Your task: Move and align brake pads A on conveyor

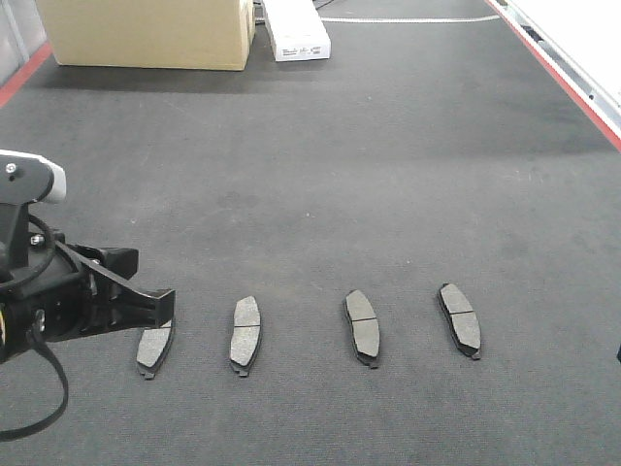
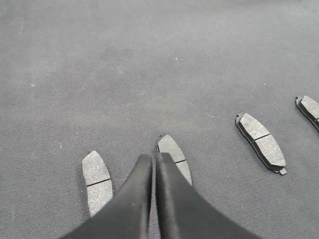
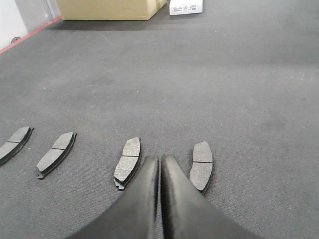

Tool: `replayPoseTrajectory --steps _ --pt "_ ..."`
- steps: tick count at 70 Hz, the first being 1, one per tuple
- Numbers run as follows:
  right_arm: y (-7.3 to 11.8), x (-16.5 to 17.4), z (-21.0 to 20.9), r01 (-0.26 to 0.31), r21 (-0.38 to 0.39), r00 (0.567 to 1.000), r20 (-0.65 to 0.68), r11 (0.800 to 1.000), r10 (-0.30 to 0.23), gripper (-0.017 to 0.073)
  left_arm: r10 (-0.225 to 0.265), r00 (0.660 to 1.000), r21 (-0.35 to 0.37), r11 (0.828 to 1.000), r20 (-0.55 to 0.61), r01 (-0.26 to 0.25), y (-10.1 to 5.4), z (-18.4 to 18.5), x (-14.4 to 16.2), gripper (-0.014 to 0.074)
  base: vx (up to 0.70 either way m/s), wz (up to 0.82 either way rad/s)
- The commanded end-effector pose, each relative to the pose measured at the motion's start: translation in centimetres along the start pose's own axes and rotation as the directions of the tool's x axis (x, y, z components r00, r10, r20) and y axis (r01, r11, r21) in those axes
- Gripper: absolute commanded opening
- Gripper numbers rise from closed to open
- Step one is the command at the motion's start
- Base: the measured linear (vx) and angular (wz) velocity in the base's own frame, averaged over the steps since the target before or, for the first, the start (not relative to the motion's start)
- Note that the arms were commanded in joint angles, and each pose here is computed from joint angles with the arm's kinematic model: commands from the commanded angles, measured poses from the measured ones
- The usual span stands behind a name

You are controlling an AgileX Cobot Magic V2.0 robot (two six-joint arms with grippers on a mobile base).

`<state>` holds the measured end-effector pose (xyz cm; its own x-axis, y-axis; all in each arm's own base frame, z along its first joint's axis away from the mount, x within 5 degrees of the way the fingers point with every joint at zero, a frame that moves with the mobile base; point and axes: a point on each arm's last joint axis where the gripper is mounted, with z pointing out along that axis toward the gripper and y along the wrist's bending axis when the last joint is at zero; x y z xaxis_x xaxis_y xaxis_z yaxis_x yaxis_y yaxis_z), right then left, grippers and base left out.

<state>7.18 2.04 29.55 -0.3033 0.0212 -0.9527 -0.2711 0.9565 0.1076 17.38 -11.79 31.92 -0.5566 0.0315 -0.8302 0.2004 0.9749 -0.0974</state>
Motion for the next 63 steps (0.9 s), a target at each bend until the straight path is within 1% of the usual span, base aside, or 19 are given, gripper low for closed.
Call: replayPoseTrajectory --steps 1,34,41,45,47,52,54,55,59,60,61,63 --pt "0.3 -1.4 -0.3 0.022 -0.02 0.996 0.083 1.0 -0.021 -0.001 0.007 0.998 0.042 0.999 0.068 -0.01 -0.3 -0.8 -1.1 -0.0006 0.0 0.0" --pt "0.3 -1.4 -0.3 0.022 -0.02 0.996 0.083 1.0 -0.021 -0.001 0.007 0.998 0.042 0.999 0.068 -0.01 -0.3 -0.8 -1.1 -0.0006 0.0 0.0" --pt "0.3 -1.4 -0.3 0.023 -0.02 0.996 0.084 1.0 -0.022 -0.001 0.019 0.998 0.026 0.999 0.063 -0.021 -0.2 -0.7 -1.1 -0.0006 0.0 0.0" --pt "0.3 -1.4 -0.3 0.023 -0.02 0.996 0.084 1.0 -0.022 -0.001 -0.003 0.999 0.032 0.999 0.043 0.002 -0.2 -0.7 -0.9 -0.0006 0.0 0.0" --pt "0.3 -1.4 -0.3 0.023 -0.02 0.996 0.084 1.0 -0.022 -0.001 -0.003 0.999 0.03 1.0 0.037 0.001 -0.2 -0.8 -0.8 -0.0006 0.0 0.0" --pt "0.3 -1.4 -0.3 0.023 -0.02 0.996 0.084 1.0 -0.022 -0.001 0.025 1.0 0.049 0.998 0.017 -0.026 -0.2 -1.1 -0.6 -0.0006 0.0 0.0" --pt "0.3 -1.4 -0.3 0.023 -0.02 0.996 0.084 1.0 -0.022 -0.001 0.044 0.999 0.063 0.997 0.014 -0.045 -0.2 -1.3 -0.6 -0.0006 0.0 0.0" --pt "0.3 -1.4 -0.3 0.023 -0.02 0.996 0.084 1.0 -0.022 -0.001 0.068 0.998 0.068 0.995 0.01 -0.068 -0.3 -1.4 -0.5 -0.0006 0.0 0.0" --pt "0.3 -1.4 -0.3 0.023 -0.02 0.996 0.084 1.0 -0.022 -0.001 0.104 0.995 0.1 0.99 -0.007 -0.103 -0.4 -1.7 -0.3 -0.0006 0.0 0.0" --pt "0.3 -1.4 -0.3 0.023 -0.02 0.996 0.084 1.0 -0.022 -0.001 0.116 0.993 0.109 0.987 -0.008 -0.115 -0.4 -1.8 -0.3 -0.0006 0.0 0.0" --pt "0.3 -1.4 -0.3 0.024 -0.02 0.996 0.084 1.0 -0.023 -0.001 0.138 0.99 0.118 0.984 -0.009 -0.136 -0.5 -1.9 -0.3 -0.0006 0.0 0.0" --pt "0.3 -1.4 -0.3 0.024 -0.02 0.996 0.084 1.0 -0.023 -0.001 0.156 0.988 0.137 0.979 -0.01 -0.153 -0.6 -2.1 -0.2 -0.0006 0.0 0.0"
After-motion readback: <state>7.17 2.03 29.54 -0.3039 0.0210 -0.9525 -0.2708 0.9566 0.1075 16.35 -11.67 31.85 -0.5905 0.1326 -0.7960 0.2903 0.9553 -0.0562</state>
